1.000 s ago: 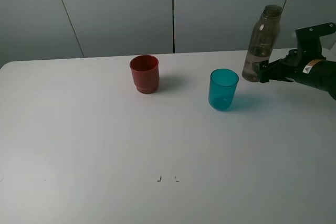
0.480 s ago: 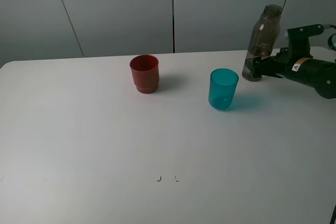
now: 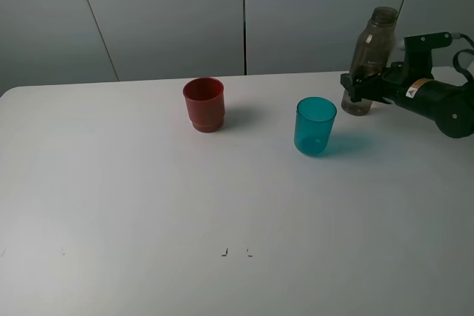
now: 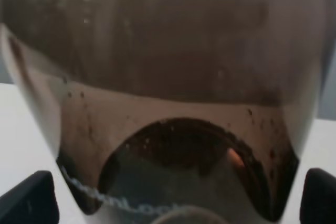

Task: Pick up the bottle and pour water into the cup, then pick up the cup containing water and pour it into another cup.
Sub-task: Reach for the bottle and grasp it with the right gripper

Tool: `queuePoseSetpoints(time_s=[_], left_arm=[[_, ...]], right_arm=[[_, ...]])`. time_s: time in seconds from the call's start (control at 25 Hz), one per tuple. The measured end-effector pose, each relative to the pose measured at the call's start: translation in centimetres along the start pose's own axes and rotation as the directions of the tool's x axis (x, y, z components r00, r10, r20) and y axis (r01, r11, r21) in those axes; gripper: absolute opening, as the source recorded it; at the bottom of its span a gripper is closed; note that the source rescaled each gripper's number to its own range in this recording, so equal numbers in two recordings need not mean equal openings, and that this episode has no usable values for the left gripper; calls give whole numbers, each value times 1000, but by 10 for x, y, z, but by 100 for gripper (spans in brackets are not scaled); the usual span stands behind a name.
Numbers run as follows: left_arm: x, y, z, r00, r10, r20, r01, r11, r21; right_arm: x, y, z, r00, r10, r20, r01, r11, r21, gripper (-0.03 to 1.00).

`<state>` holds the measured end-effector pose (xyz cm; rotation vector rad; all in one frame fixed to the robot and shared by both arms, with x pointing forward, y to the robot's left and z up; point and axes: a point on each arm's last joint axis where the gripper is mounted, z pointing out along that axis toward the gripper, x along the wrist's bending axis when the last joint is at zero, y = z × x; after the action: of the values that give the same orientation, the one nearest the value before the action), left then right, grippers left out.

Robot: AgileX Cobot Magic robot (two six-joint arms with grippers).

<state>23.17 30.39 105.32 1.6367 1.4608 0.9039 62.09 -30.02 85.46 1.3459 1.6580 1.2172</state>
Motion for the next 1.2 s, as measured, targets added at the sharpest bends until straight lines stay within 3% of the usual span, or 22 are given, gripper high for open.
queuePoseSetpoints(time_s=[0.56,1.0,1.04,1.08,1.16,1.2], left_arm=[[0,0,0,1000,0,0,0,1000,0],[0,0,0,1000,0,0,0,1000,0],[0,0,0,1000,0,0,0,1000,0],[0,0,0,1000,0,0,0,1000,0],[0,0,0,1000,0,0,0,1000,0],[0,0,0,1000,0,0,0,1000,0]], right_arm=[[-5,12,15,1000,-14,-4,14,997,-71,100],[-6,13,17,1000,-17,1,17,998,-61,99],[-6,14,18,1000,-17,1,17,998,-64,90],[-6,14,18,1000,-17,1,17,998,-64,70],[-6,14,18,1000,-19,0,19,998,-64,13],[-6,14,18,1000,-19,0,19,998,-64,0]])
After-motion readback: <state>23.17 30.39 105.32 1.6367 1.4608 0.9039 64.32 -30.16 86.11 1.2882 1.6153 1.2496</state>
